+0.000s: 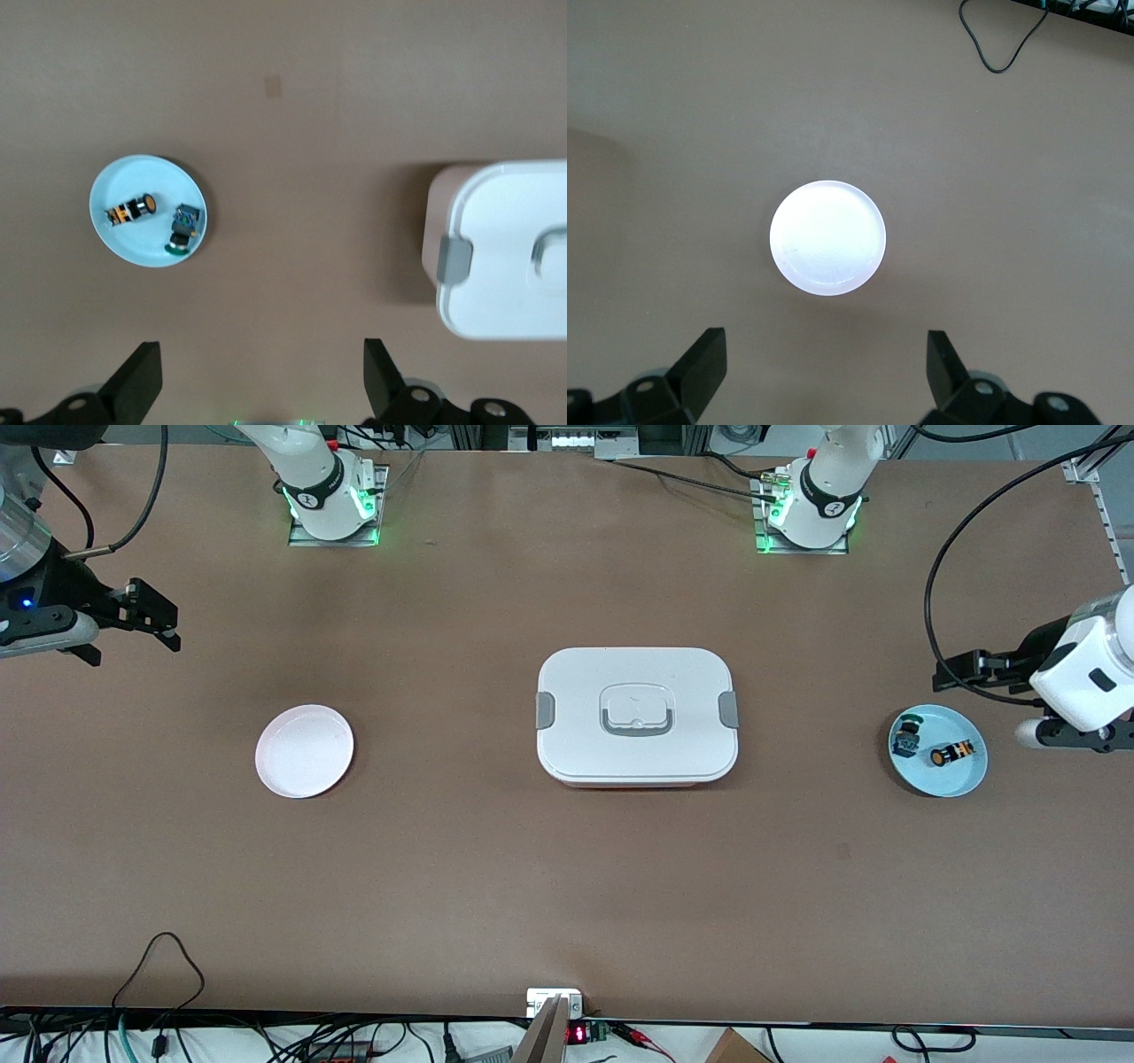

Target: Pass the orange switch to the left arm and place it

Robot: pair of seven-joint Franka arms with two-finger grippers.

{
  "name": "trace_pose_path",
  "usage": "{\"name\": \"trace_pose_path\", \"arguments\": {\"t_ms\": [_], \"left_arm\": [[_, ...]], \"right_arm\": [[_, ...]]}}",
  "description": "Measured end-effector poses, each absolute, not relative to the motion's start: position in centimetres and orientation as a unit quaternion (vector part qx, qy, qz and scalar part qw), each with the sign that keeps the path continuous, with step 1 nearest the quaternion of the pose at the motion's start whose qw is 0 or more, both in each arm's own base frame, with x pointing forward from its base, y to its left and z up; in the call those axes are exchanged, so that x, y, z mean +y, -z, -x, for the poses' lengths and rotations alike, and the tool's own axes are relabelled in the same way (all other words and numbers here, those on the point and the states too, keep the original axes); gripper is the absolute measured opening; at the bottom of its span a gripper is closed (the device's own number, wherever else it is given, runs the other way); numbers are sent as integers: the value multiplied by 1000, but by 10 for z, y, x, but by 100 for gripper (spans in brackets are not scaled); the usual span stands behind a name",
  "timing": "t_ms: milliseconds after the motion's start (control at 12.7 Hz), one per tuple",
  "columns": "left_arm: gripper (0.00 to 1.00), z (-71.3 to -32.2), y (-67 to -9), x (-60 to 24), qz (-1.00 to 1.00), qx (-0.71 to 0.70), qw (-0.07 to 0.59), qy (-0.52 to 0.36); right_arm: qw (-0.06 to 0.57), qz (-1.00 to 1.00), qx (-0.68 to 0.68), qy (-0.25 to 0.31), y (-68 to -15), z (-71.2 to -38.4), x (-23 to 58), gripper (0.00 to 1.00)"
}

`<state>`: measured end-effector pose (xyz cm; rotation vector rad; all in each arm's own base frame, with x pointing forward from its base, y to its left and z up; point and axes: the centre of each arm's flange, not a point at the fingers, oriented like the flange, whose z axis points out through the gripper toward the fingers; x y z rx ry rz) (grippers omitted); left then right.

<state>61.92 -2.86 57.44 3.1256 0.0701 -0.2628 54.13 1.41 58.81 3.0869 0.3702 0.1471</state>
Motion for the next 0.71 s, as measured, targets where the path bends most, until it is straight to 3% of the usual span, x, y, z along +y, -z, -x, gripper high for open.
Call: {"name": "trace_pose_path", "arguments": {"t_ms": [550,707], "left_arm": [[100,-540,-607,-41,-999,42,-7,5],[100,-534,-605,-35,-999,48,-7,-1]], "right_arm": [[14,-994,106,-38,-578,-546,0,100],[14,-994,105,-36,-577,-546,-1,100]]}}
